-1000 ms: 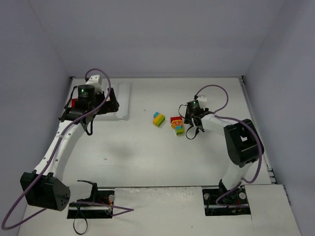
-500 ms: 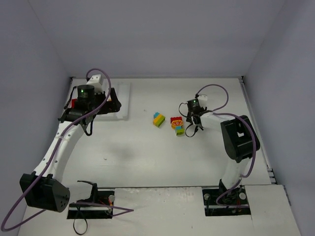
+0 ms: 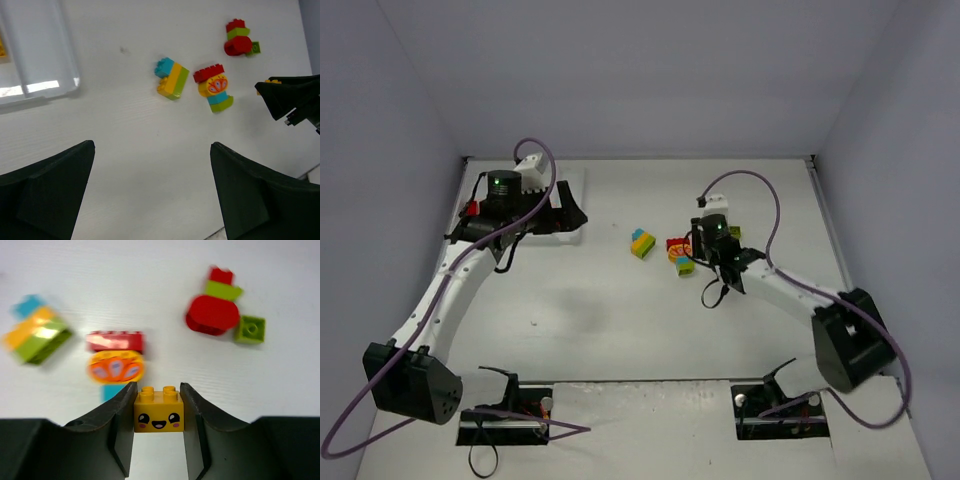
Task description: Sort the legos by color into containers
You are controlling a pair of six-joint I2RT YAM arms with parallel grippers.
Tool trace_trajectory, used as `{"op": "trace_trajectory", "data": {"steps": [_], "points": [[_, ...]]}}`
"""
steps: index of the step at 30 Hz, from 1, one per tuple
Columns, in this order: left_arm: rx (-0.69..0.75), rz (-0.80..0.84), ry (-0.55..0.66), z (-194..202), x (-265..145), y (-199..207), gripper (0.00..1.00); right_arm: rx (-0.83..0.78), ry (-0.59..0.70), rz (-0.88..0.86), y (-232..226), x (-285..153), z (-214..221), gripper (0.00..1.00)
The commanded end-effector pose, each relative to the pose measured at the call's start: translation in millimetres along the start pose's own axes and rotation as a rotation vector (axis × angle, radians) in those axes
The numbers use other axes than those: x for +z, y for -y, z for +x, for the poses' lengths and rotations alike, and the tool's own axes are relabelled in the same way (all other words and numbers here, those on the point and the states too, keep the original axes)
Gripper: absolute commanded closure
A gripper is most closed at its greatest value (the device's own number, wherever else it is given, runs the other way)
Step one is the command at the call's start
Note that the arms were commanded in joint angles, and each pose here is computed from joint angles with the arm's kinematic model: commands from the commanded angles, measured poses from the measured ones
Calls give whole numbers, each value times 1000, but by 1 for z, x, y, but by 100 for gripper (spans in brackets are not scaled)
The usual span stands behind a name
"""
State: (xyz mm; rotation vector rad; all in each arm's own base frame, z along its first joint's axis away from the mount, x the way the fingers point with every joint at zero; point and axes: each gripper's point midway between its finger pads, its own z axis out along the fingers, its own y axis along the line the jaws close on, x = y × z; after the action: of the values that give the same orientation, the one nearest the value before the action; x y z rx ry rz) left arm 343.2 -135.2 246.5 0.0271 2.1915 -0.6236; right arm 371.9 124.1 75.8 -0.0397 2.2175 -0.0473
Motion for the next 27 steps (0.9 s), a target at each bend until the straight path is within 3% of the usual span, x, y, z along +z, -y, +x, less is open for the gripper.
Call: {"op": "trace_trajectory", "data": {"steps": [1,6,9,14,19,27], "points": [[49,198,-10,-12,-16,65,8,-156,301,-198,-38,-70,-66,100],[94,302,-84,3,-33,111,8,-296,539,-541,-96,-161,-71,100],[101,361,-131,15,-37,134,8,-415,626,-694,-119,-193,-57,100],[163,435,-209,42,-42,171,12,-515,707,-800,-136,-214,-45,99],[176,422,-278,65,-35,181,16,-539,788,-851,-143,-232,-51,97],[168,477,-358,93,-25,203,22,-559,808,-885,-150,-239,-56,95]]}}
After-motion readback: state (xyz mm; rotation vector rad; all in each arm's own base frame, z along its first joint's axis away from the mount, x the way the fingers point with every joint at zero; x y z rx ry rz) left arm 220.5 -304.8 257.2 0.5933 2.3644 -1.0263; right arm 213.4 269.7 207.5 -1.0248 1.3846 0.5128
